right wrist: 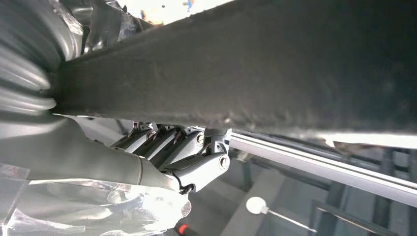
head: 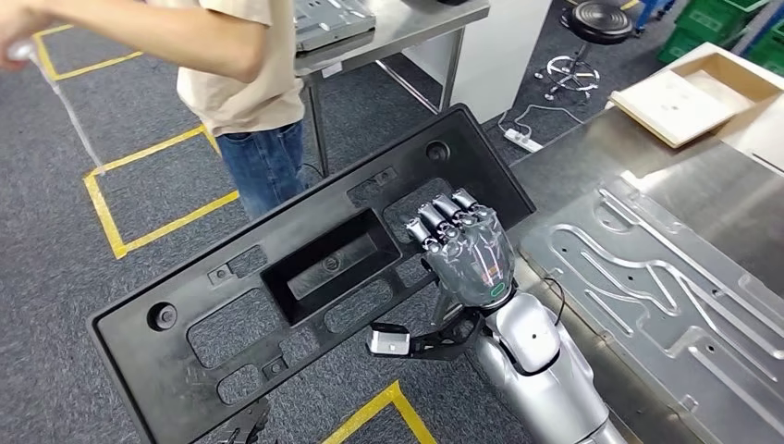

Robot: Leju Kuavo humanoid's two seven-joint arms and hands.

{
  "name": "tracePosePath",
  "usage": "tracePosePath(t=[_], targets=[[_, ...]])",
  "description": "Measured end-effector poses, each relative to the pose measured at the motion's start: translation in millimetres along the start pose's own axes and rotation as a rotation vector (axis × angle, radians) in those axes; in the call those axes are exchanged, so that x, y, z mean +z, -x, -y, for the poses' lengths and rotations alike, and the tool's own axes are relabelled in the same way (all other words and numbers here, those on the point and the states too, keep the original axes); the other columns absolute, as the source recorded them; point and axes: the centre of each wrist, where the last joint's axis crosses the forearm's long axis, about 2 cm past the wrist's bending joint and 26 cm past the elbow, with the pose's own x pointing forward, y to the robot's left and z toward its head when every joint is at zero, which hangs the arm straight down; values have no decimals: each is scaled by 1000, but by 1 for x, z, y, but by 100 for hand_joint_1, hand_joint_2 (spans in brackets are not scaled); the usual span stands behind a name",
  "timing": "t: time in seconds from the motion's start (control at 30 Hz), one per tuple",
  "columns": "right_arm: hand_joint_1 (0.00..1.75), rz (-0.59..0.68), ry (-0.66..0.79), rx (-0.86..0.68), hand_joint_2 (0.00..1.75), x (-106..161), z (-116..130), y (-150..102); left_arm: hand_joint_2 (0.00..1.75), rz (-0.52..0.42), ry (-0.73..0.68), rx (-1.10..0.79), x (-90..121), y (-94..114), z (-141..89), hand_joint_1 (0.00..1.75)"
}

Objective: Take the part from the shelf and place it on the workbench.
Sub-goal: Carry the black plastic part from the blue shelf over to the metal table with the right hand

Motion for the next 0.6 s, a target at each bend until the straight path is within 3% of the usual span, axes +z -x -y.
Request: tracePosePath(t=[0.6], targets=[[175, 3, -1, 2, 175, 2, 2, -2, 175, -10, -10, -9, 0, 1, -1, 0]])
